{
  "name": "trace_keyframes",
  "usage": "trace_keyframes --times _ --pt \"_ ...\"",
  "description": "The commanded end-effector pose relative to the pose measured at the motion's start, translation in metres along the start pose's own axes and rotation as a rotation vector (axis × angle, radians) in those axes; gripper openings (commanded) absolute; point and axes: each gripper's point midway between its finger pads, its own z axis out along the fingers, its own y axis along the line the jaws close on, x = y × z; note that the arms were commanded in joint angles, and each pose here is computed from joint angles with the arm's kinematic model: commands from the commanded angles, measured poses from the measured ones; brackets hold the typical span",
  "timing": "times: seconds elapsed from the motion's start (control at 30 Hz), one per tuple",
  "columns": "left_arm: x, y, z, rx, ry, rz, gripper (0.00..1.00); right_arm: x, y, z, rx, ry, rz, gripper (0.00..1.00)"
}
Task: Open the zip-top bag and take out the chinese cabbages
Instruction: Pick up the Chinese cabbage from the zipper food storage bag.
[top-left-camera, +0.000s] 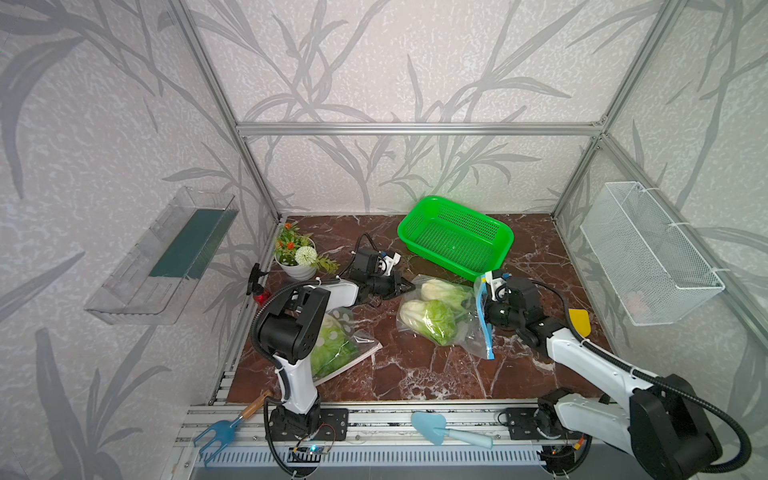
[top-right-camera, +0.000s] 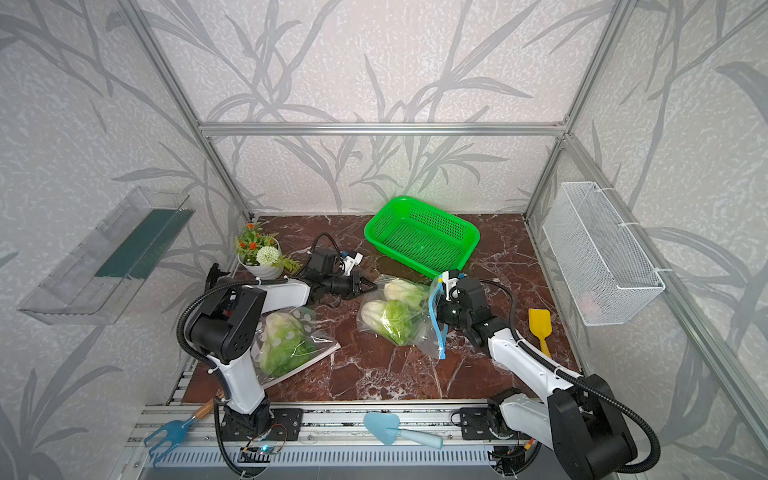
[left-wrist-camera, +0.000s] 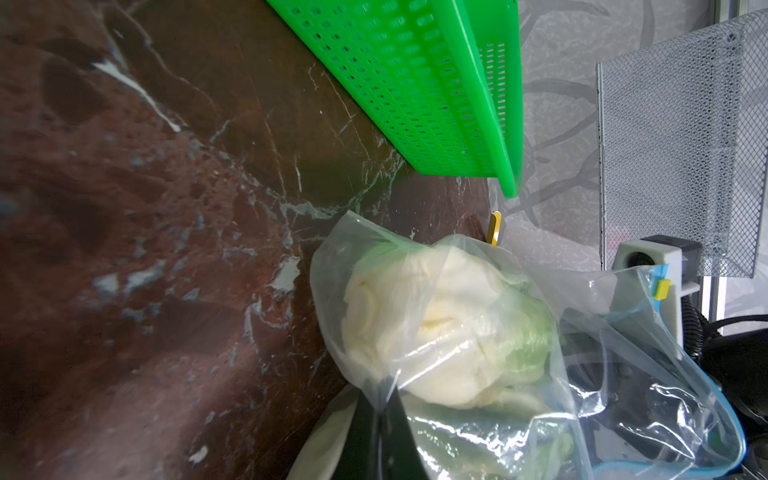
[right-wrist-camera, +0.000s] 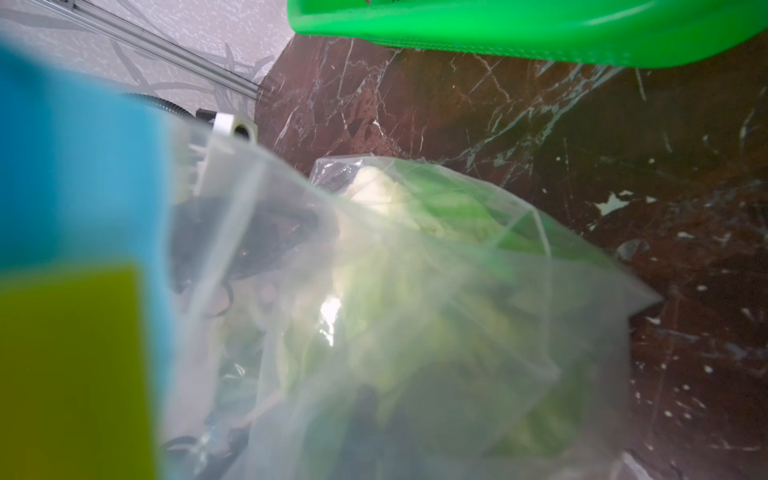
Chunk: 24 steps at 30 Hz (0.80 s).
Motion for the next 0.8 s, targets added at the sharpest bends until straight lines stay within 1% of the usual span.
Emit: trace_keyframes --times 0.0,0.13,0.27,0.3,0.37,0.53,0.6,0.67,0.77 --pt "-0.017 0.007 -0.025 -0.098 -0.066 0.031 0.0 -0.011 0.026 -0.011 -0.064 -0.009 -0.005 0.03" --pt "-0.024 0.015 -0.04 -0.2 -0.091 0.047 0.0 -0.008 0.035 -0.013 -0.06 0.033 0.03 0.02" --pt "-0.032 0.022 -0.048 -0.248 -0.092 0.042 0.0 -0.008 0.028 -0.019 0.044 0.055 -0.001 0.02" --pt "-0.035 0.024 -0.05 -0.255 -0.095 0.036 0.0 -0.011 0.031 -0.021 0.049 0.05 -0.013 0.02" --pt "-0.039 0.029 -0.053 -0.273 -0.098 0.025 0.0 -0.015 0.037 -0.025 0.047 0.046 -0.024 0.02" --pt "-0.05 0.041 -0.064 -0.322 -0.112 0.007 0.0 -0.013 0.041 -0.031 0.08 0.089 -0.043 0.02" --pt "-0.055 0.047 -0.07 -0.342 -0.127 -0.008 0.0 -0.01 0.043 -0.03 0.059 0.103 -0.038 0.02" --pt "-0.057 0.055 -0.075 -0.372 -0.13 -0.023 0.0 -0.01 0.047 -0.033 0.061 0.113 -0.064 0.02" --pt "-0.057 0.063 -0.082 -0.395 -0.127 -0.037 0.0 -0.016 0.057 -0.046 0.069 0.093 -0.116 0.01"
